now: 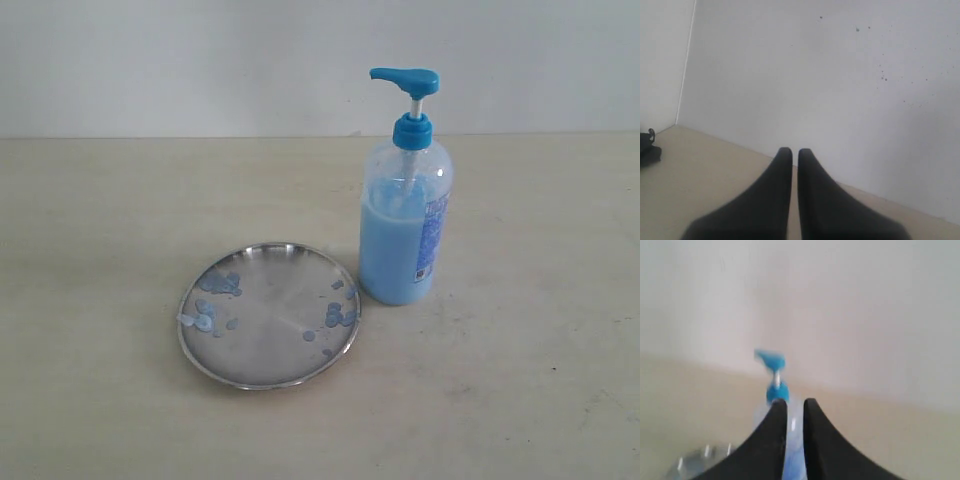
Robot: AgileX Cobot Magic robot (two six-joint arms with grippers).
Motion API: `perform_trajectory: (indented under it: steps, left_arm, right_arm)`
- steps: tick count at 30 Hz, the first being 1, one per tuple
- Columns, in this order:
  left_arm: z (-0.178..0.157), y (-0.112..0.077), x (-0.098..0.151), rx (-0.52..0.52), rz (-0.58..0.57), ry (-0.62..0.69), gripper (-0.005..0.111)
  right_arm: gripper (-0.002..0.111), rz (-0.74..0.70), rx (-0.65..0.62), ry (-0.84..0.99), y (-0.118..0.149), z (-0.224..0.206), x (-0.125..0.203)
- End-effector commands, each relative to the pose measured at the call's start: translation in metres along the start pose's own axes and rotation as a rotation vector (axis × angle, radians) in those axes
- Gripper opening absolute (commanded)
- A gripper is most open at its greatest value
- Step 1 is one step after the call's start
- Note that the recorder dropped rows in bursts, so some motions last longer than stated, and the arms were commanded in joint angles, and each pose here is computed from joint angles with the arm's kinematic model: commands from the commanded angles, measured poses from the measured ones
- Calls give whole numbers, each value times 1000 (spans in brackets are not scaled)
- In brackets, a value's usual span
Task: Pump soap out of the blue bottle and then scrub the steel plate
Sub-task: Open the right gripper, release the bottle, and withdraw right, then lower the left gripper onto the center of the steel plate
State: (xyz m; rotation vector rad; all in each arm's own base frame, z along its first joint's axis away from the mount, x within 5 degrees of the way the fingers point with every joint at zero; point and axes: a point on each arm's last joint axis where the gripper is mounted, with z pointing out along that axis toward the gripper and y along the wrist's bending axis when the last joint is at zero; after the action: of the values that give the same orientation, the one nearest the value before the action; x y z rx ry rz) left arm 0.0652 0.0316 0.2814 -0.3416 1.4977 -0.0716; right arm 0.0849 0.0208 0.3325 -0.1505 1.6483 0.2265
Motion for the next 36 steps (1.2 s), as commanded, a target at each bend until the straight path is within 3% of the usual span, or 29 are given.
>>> perform_trajectory:
  steps: [1, 3, 4, 5, 9, 15, 20, 23, 27, 29, 33, 36]
  left_arm:
    - [-5, 0, 0, 57, -18, -10, 4]
    - [-6, -7, 0, 132, -19, -12, 4]
    - [-6, -10, 0, 170, -17, -12, 4]
    - [-7, -13, 0, 199, -10, -13, 4]
    - [-8, -18, 0, 262, -3, -15, 4]
    - [-8, -19, 0, 267, -2, -13, 4]
    - [2, -32, -13, 264, -20, 25, 4]
    - [24, -57, -31, 242, 74, 77, 4]
    - [84, -124, -37, 305, 293, 201, 4]
    - [117, -154, -25, 307, 351, 273, 4]
    - [172, -205, 32, 388, 422, 443, 4]
    - [185, -222, 80, 477, 368, 592, 4]
  right_arm:
    - [2, -22, 39, -433, -8, -6, 49]
    - [2, 59, 37, -209, -11, 5, 107]
    - [2, 86, 37, -159, -11, 7, 113]
    - [2, 105, 42, 13, -11, 10, 128]
    - [2, 174, 56, 193, -11, 13, 144]
    - [2, 631, 133, 435, -6, 6, 166]
    - [2, 655, 150, 532, -4, 2, 173]
    - [2, 656, 149, 530, -5, 2, 173]
    - [2, 656, 149, 530, -5, 2, 173]
    - [2, 656, 149, 530, -5, 2, 173]
    - [2, 656, 149, 530, -5, 2, 173]
    - [2, 656, 149, 530, -5, 2, 173]
